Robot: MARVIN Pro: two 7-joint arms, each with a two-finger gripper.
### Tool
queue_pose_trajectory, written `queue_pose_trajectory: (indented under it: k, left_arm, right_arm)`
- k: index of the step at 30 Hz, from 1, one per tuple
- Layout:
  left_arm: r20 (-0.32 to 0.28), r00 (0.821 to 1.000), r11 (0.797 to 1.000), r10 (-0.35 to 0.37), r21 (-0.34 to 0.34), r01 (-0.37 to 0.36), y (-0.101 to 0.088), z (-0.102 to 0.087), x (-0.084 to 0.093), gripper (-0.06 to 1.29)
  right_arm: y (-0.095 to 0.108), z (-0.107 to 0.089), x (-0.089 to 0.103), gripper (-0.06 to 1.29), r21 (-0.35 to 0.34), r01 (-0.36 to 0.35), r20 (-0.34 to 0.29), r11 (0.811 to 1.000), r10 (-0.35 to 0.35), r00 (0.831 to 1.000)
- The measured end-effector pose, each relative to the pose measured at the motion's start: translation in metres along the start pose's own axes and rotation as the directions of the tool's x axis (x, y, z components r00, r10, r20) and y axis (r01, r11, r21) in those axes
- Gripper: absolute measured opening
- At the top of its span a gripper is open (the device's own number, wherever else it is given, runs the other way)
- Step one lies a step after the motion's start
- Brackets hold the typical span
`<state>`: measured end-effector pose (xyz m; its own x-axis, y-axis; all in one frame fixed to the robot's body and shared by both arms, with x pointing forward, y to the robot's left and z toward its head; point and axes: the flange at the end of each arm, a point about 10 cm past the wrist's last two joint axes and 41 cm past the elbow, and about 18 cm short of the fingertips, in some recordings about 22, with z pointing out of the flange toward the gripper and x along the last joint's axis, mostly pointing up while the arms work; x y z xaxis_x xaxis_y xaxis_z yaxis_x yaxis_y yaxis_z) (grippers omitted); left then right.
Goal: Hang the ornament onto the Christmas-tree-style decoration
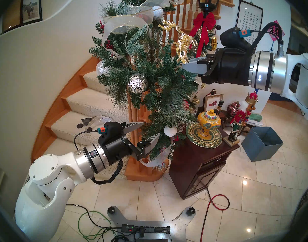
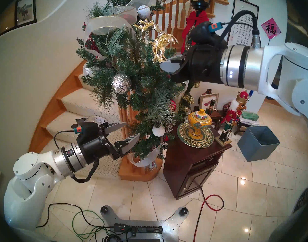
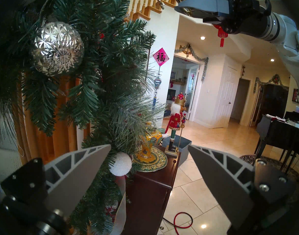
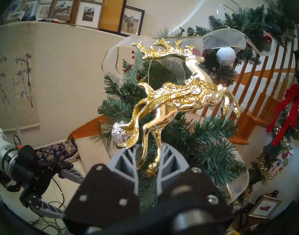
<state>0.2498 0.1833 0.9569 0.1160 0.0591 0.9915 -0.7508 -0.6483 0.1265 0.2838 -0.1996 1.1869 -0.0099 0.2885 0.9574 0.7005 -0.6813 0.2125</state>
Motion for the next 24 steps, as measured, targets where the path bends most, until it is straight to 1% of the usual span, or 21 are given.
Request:
queue_pose_trajectory:
  k: [9, 24]
  left_arm:
    - [0.0, 1.0, 1.0, 0.0, 0.0, 0.0, 0.0, 0.0, 0.0, 1.24]
    - [0.0, 1.0, 1.0, 0.0, 0.0, 0.0, 0.0, 0.0, 0.0, 1.24]
  right_arm:
    - [0.001, 0.0, 0.001, 0.08, -0.005, 0.004, -0.003, 1.0, -0.004, 1.0]
    - [0.011, 0.001, -0.003, 0.08, -0.027, -0.013, 0.007, 1.0, 0.013, 1.0]
